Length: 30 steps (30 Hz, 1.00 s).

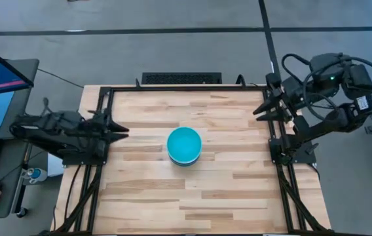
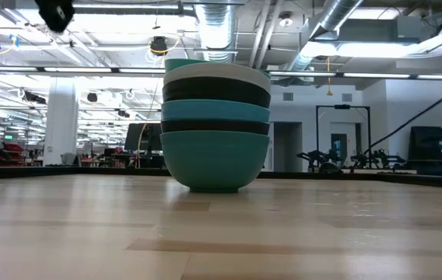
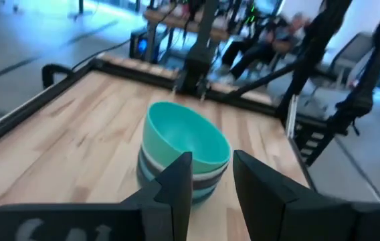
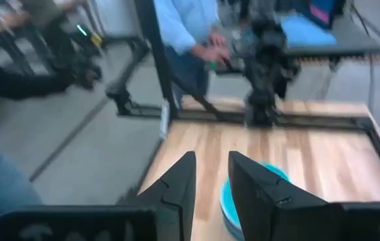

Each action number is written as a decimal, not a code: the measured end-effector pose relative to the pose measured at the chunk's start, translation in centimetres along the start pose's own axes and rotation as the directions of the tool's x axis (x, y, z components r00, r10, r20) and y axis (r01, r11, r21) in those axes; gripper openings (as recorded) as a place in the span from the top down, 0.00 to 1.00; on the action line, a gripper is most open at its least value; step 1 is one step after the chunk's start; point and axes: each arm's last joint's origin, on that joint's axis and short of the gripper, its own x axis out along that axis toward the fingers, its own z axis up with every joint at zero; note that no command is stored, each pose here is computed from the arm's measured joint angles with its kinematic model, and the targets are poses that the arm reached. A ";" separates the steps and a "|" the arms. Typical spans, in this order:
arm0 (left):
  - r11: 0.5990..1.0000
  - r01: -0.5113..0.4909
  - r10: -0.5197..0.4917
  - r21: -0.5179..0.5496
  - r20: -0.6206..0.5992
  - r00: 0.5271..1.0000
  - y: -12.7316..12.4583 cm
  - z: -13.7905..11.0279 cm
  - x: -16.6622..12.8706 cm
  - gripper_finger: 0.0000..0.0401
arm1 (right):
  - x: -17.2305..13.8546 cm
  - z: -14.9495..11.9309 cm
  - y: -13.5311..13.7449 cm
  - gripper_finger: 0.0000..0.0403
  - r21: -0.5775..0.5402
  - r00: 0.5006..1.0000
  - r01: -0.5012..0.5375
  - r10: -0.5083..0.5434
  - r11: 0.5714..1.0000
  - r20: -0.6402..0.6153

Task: Nest bowls inside each other
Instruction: Return To Home Position

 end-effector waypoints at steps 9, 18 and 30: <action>0.998 0.052 -0.049 -0.017 0.151 0.987 1.4 -3.8 -0.8 0.75 | 0.7 -8.2 -0.1 0.72 0.091 0.982 -0.066 0.049 0.994 0.182; 0.998 0.065 -0.069 0.028 0.227 0.971 1.8 -4.0 -2.5 0.75 | 3.1 -20.8 -0.4 0.72 0.110 0.923 -0.109 0.059 0.988 0.380; 0.999 0.030 -0.032 0.013 0.195 0.980 2.0 -4.4 -2.4 0.75 | 4.1 -29.5 -0.4 0.72 0.143 0.862 -0.169 0.076 0.975 0.501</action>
